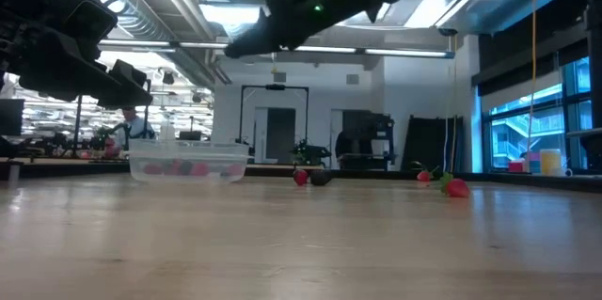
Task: Pick and placing Produce into tupperware
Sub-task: Put the bottom blackberry into the transparent container, then put the bottom red cherry into the transparent container
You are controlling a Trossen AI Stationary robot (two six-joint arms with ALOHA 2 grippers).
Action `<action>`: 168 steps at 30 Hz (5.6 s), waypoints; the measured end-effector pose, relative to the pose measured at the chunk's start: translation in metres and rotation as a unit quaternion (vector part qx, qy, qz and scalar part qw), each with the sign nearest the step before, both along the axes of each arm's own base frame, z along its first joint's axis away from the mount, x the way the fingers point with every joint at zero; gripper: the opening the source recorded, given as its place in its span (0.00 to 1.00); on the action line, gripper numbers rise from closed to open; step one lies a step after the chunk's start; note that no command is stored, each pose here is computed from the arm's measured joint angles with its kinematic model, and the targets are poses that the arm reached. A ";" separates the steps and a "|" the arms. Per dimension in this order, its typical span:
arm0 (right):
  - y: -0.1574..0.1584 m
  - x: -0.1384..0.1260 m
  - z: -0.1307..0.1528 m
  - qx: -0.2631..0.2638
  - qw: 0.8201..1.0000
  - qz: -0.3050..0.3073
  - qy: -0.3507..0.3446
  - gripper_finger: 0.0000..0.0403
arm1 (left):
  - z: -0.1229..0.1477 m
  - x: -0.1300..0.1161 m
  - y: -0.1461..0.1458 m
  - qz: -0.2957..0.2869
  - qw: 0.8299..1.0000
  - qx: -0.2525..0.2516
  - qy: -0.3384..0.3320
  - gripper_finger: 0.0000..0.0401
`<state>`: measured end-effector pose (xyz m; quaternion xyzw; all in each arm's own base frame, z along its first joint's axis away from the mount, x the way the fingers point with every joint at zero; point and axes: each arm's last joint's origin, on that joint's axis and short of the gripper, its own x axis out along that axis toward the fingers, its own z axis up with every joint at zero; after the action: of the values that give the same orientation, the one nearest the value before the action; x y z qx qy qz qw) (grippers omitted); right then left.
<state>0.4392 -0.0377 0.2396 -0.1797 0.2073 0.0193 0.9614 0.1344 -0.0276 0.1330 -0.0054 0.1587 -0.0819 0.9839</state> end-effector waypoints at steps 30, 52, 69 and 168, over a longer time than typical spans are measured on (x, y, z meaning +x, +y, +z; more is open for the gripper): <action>-0.039 0.051 -0.089 0.094 0.993 -0.036 0.068 0.31 | -0.001 0.000 0.000 0.000 1.000 0.001 0.004 0.50; -0.039 0.048 -0.094 0.101 0.989 -0.042 0.098 0.31 | -0.001 0.000 0.000 0.000 1.000 0.001 0.004 0.50; -0.039 0.048 -0.094 0.099 0.989 -0.041 0.098 0.43 | -0.001 0.000 0.000 0.000 1.000 0.001 0.004 0.50; -0.059 -0.042 -0.123 0.101 0.958 -0.103 0.247 0.21 | -0.003 -0.001 0.000 0.003 1.000 -0.006 0.019 0.50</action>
<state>0.3975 -0.0964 0.1164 -0.0491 0.4526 -0.0152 0.8902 0.1333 -0.0273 0.1297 -0.0132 0.1771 -0.0794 0.9809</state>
